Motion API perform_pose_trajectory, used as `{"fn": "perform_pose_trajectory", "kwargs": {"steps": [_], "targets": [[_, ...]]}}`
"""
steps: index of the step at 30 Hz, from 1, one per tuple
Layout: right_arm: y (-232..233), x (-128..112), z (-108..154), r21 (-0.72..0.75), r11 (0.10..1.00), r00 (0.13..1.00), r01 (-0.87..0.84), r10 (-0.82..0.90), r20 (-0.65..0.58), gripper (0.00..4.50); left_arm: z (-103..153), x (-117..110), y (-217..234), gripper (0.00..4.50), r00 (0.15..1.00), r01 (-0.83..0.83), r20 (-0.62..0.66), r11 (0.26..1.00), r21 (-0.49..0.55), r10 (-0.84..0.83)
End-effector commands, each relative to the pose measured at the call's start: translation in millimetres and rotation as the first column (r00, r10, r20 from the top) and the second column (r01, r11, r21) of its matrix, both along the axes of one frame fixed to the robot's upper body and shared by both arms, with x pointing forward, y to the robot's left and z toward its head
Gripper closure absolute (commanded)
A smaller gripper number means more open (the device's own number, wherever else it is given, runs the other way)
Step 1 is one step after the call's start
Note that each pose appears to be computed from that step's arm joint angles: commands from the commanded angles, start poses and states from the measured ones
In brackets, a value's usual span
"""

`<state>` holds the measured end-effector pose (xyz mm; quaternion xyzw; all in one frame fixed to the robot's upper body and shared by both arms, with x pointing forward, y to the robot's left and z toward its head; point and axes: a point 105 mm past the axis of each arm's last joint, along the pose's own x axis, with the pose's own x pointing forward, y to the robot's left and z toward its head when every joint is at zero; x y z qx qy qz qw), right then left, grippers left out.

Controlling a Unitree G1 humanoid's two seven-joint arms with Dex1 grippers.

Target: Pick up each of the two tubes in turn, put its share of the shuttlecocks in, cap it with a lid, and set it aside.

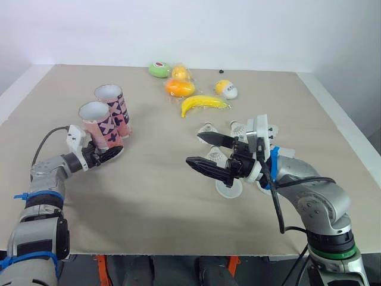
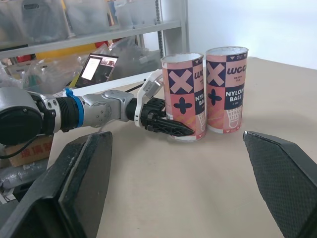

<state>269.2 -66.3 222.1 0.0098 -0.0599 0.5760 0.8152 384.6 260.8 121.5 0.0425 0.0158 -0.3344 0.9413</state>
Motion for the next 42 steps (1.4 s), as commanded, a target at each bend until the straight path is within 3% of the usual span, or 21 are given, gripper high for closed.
{"fn": "perform_pose_trajectory", "kwargs": {"steps": [1,6,12,17,25,30,35,42], "targets": [[3,-8,10,0.003,0.999,0.998,-0.033,0.033,0.053,0.00,10,-3,0,1.20,0.998,0.019,0.065,1.000,0.011,-0.020],[0,-9,8,-0.006,0.999,0.998,-0.033,0.034,0.046,0.00,8,-13,-9,1.20,0.992,0.092,0.088,0.995,0.037,-0.095],[-13,-10,-5,-0.034,0.998,0.999,0.046,-0.046,-0.011,0.00,5,-45,-35,1.20,0.952,0.292,0.075,0.954,0.071,-0.297],[-22,-20,-21,-0.035,0.994,0.988,0.103,-0.106,-0.110,0.00,4,-74,-59,1.20,0.881,0.473,-0.055,0.880,0.048,-0.470],[-23,16,-56,-0.099,0.946,0.903,0.308,-0.324,-0.282,0.00,6,-105,-74,1.20,0.698,0.692,-0.313,0.719,0.065,-0.644],[-22,37,-74,-0.142,0.925,0.867,0.353,-0.381,-0.323,0.00,0,-110,-71,1.20,0.640,0.745,-0.399,0.658,0.112,-0.657],[-28,55,-79,-0.174,0.899,0.845,0.402,-0.437,-0.307,0.00,-11,-108,-61,1.20,0.627,0.769,-0.454,0.596,0.232,-0.633],[-29,60,-78,-0.207,0.888,0.848,0.411,-0.456,-0.270,0.00,-7,-104,-62,1.20,0.619,0.782,-0.441,0.561,0.271,-0.649]]}}
